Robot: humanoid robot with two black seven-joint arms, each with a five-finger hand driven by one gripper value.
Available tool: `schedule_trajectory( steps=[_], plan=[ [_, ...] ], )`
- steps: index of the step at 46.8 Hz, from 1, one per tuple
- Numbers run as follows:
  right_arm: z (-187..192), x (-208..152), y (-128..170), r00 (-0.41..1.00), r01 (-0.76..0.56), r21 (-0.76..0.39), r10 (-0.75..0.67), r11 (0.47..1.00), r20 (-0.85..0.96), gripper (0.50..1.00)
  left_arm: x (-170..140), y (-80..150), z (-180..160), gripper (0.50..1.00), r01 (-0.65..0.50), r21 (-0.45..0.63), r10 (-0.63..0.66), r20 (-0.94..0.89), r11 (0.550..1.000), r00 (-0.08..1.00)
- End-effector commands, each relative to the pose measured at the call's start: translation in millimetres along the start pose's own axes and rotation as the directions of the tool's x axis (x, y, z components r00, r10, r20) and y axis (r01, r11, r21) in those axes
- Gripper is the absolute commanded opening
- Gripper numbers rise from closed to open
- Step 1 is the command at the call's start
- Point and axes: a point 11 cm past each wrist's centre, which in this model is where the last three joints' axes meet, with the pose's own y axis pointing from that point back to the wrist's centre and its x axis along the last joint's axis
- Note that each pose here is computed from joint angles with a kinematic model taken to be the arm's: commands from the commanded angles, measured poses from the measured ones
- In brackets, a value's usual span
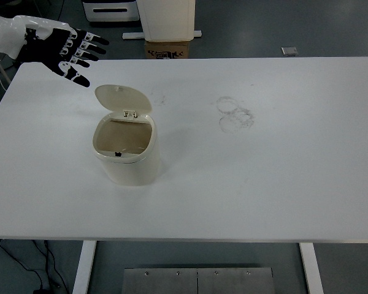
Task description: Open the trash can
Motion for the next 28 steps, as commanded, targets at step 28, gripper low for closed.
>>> schedule_trajectory(
  steps=[28],
  plan=[
    [0.0, 0.0, 0.0, 1.000, 0.000, 0.000, 0.000, 1.000, -0.001, 0.991, 69.4, 17.4, -85.1, 1.000, -0.399, -0.039, 0.346, -0.424, 0.916, 0.837]
  ],
)
